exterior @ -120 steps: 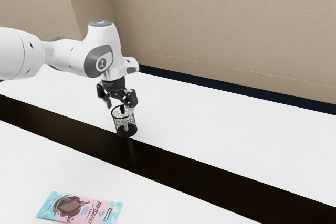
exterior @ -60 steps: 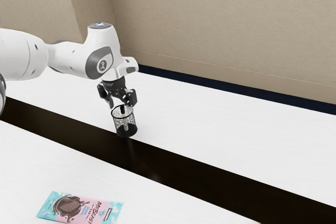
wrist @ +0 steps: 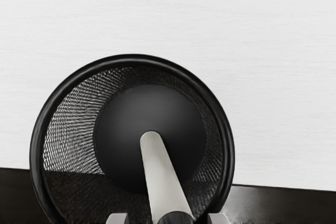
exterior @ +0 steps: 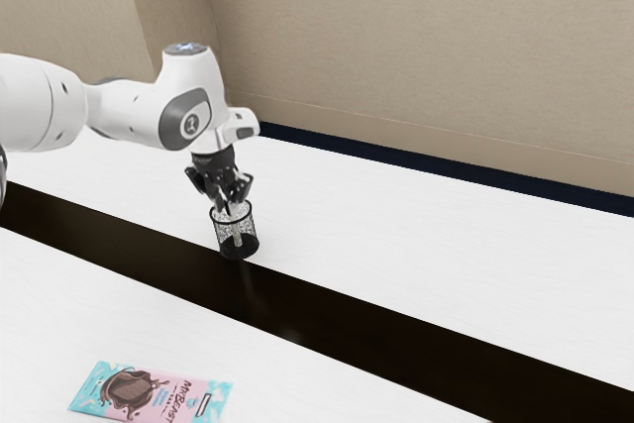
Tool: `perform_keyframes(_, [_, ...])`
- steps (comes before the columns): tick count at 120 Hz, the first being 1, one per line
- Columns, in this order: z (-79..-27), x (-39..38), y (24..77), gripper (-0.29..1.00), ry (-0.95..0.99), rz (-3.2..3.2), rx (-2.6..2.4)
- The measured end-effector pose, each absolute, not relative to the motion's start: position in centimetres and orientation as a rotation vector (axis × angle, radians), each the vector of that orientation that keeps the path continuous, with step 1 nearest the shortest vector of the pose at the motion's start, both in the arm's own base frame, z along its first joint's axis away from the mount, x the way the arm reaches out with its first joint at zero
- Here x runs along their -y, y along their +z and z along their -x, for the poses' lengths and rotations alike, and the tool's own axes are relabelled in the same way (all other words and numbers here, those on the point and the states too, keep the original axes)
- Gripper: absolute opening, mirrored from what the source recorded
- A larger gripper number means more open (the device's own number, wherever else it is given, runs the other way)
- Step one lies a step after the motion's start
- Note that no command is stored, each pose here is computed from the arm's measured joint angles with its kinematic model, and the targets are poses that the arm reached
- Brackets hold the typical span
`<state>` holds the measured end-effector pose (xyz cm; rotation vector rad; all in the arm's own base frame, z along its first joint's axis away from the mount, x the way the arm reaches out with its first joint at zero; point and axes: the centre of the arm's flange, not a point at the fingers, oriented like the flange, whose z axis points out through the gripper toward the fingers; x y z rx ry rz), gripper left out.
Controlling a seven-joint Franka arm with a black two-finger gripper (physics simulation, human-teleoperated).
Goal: Take the marker out of the pen holder and place it to the left of the pen holder.
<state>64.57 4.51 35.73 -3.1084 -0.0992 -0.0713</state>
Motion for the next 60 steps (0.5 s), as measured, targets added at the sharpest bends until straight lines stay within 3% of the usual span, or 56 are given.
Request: perform_keyframes(60, [-64.3,-4.5,37.3,-0.04,-0.106,3.094,0.114])
